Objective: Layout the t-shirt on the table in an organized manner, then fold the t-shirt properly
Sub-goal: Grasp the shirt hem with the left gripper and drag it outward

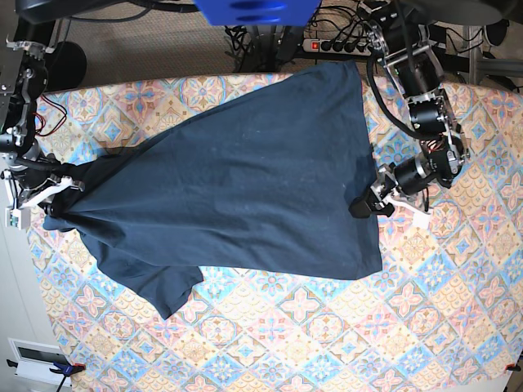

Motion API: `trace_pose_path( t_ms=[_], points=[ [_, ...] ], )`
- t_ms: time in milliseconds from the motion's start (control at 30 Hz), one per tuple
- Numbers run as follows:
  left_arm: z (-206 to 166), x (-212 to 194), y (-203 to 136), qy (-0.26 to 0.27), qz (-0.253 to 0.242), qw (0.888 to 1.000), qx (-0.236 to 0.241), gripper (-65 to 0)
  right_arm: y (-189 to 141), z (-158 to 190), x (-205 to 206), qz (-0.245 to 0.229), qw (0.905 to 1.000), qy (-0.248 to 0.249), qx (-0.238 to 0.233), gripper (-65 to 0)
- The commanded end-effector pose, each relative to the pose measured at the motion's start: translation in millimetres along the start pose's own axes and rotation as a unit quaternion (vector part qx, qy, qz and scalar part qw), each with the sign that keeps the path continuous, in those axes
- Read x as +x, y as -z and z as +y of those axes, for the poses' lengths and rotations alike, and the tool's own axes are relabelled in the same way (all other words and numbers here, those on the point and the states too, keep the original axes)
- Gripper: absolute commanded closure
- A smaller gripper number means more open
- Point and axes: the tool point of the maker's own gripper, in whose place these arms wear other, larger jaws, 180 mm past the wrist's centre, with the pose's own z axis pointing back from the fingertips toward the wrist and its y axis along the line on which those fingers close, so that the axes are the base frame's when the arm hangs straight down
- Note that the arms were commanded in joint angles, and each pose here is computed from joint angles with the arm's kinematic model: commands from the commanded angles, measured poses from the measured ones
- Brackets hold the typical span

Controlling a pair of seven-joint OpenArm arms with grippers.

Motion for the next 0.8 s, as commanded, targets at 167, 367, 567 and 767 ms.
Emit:
trace_pose_path(
  t_ms=[167,367,567,767],
  points=[
    [-1,24,23,-0.042,-0.028,0.999,-0.016,-18.4,-5,-3,20,-0.03,0.9995,-0.013,-0.005,-0.7],
    [-36,75,29,-0.035,-0.078,0.995,-0.047,0.0,-5,-3,21,-0.031,0.9994,-0.012,-0.006,-0.7],
    [-100,146,20,0.002,-0.121,0.988,-0.095,0.0,-5,-3,21,-0.034,0.9994,-0.012,-0.004,-0.7],
    [-121,175,27,-0.021,-0.114,0.987,-0.111,0.0,-5,-3,22,-0.034,0.9993,-0.013,-0.005,-0.7]
  ],
)
